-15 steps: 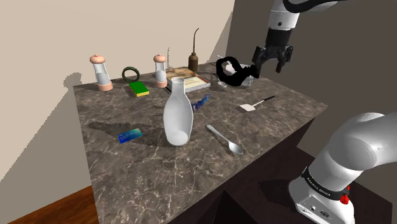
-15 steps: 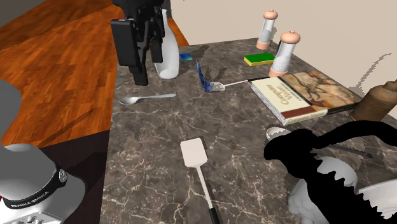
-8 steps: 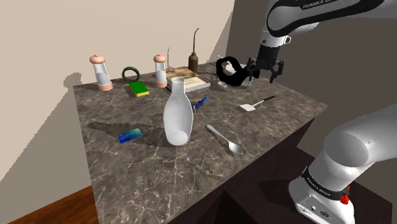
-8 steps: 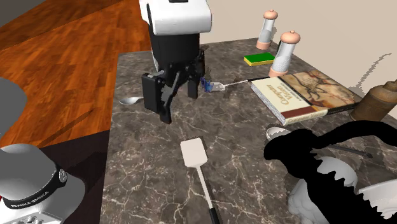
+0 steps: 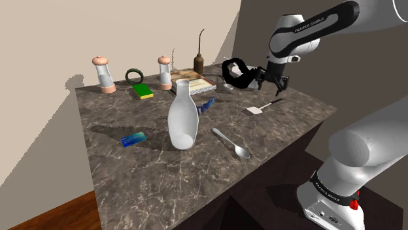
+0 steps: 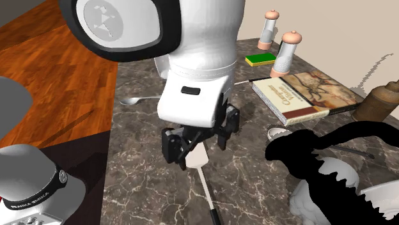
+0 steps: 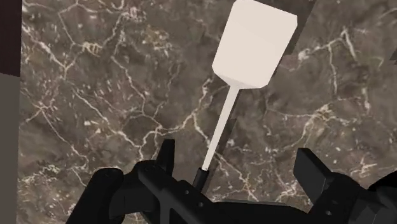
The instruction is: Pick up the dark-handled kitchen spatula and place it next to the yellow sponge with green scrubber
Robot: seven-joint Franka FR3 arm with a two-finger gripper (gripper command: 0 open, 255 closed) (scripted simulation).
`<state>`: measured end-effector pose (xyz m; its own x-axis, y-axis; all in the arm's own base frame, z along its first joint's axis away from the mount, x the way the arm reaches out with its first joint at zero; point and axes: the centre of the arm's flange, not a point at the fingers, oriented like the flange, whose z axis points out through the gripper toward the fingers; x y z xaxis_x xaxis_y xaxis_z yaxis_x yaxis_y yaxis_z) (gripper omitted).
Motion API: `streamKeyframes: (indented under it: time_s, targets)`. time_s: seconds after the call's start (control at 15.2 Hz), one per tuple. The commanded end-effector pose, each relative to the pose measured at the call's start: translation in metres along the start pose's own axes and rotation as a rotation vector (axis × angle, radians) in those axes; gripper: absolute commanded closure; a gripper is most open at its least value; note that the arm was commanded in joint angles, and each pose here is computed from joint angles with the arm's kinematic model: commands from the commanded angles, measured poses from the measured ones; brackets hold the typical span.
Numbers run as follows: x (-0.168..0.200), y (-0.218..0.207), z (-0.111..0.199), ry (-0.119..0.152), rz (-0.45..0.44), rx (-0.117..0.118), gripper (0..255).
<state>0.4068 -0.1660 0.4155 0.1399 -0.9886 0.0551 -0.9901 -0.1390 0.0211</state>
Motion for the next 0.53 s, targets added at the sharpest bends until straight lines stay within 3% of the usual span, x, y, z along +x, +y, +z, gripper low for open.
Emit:
streamKeyframes:
  time_s: [0.0, 0.13, 0.46]
  targets:
    - [0.016, 0.004, 0.02, 0.005, 0.131, 0.004, 0]
    - [0.032, 0.01, 0.039, 0.008, 0.255, 0.006, 0]
    - [0.033, 0.01, 0.06, 0.008, 0.257, 0.006, 0]
